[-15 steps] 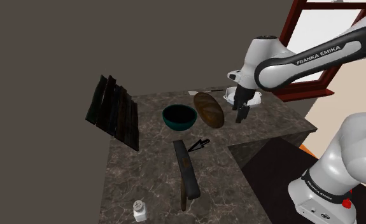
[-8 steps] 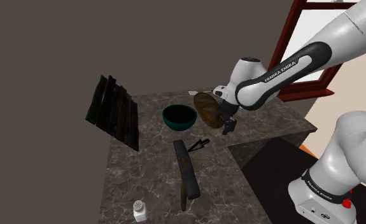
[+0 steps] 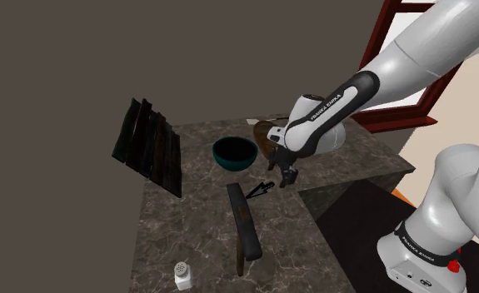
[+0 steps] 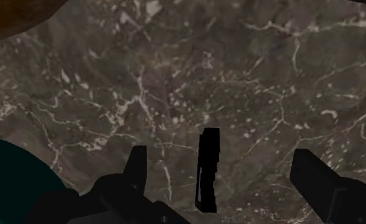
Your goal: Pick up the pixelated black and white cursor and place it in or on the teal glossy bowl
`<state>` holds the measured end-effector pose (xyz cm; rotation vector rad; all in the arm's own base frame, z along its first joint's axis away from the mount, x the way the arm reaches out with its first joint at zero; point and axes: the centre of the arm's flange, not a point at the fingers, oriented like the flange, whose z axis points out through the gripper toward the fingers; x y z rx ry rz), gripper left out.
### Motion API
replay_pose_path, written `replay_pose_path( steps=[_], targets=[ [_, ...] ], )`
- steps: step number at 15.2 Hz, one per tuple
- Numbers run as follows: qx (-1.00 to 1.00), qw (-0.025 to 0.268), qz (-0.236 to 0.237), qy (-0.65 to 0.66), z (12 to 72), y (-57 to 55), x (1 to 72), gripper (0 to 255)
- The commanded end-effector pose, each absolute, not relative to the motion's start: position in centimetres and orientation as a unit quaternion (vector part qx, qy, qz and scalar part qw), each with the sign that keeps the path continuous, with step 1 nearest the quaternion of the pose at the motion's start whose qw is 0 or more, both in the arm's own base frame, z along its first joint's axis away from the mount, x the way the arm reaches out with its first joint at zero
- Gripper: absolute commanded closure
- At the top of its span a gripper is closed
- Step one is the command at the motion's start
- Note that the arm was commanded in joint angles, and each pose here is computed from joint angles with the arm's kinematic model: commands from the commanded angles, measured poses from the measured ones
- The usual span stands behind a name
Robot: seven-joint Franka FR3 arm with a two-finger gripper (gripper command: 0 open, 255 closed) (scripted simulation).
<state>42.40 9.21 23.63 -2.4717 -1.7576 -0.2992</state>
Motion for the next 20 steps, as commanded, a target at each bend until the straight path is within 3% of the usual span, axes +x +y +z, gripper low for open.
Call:
replay_pose_path(
  steps=[1, 11, 12, 20],
  targets=[
    [-0.81, 0.047, -0.098, -0.576, 22.6, 9.4, 42.5, 0],
    [-0.81, 0.047, -0.098, -0.576, 21.2, 9.7, 42.6, 0],
    [-0.81, 0.047, -0.098, -0.576, 21.2, 9.7, 42.6, 255],
    [-0.81, 0.047, -0.098, -0.576, 21.2, 9.6, 42.6, 255]
  ],
)
